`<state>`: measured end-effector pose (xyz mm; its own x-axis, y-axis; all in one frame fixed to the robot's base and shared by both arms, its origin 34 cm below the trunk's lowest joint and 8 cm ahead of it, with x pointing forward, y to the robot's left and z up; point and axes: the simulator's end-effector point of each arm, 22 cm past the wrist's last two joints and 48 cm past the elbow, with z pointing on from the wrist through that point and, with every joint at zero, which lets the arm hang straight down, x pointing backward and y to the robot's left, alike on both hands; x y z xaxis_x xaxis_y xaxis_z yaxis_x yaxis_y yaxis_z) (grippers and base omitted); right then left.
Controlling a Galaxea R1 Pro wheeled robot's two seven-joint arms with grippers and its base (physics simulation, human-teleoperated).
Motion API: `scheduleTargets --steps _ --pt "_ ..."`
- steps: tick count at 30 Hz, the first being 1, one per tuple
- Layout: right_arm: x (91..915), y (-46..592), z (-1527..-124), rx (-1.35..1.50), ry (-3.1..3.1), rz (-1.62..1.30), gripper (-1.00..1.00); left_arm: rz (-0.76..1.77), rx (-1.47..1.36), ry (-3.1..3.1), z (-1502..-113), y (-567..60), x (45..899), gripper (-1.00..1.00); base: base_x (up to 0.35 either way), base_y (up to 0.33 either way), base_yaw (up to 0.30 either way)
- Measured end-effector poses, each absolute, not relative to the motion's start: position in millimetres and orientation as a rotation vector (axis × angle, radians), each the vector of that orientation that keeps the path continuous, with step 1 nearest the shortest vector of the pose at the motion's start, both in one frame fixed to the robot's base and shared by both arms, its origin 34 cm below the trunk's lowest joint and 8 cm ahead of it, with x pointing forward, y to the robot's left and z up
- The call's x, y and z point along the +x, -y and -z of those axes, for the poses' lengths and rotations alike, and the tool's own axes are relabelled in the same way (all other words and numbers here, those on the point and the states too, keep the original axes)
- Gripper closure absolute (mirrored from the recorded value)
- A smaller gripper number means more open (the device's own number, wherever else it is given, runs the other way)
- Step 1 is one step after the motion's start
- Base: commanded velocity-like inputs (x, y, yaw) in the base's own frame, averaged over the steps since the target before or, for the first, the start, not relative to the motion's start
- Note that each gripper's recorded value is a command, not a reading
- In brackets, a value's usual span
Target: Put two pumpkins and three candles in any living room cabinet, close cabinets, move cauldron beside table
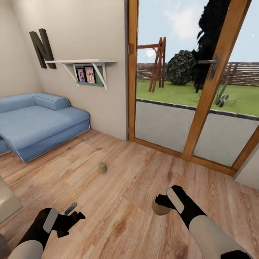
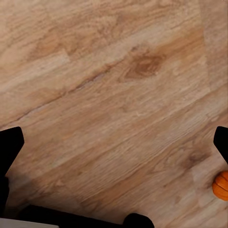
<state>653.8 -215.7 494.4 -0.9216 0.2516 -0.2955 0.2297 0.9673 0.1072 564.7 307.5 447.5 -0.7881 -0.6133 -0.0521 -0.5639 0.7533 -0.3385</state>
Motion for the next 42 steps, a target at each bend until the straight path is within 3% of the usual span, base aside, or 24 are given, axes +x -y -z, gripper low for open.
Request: scheduleTargets --steps 17,42 --pt "653.8 211.1 -494.7 0.348 -2.806 -0.108 1.0 0.456 -0.942 -2.793 -448.0 -309.4 564.8 -1.0 0.098 0.0 0.099" --pt "653.7 204.9 -495.0 0.341 -2.807 -0.12 1.0 0.455 -0.944 -2.791 -448.1 -309.9 565.0 -1.0 0.096 0.016 0.003"
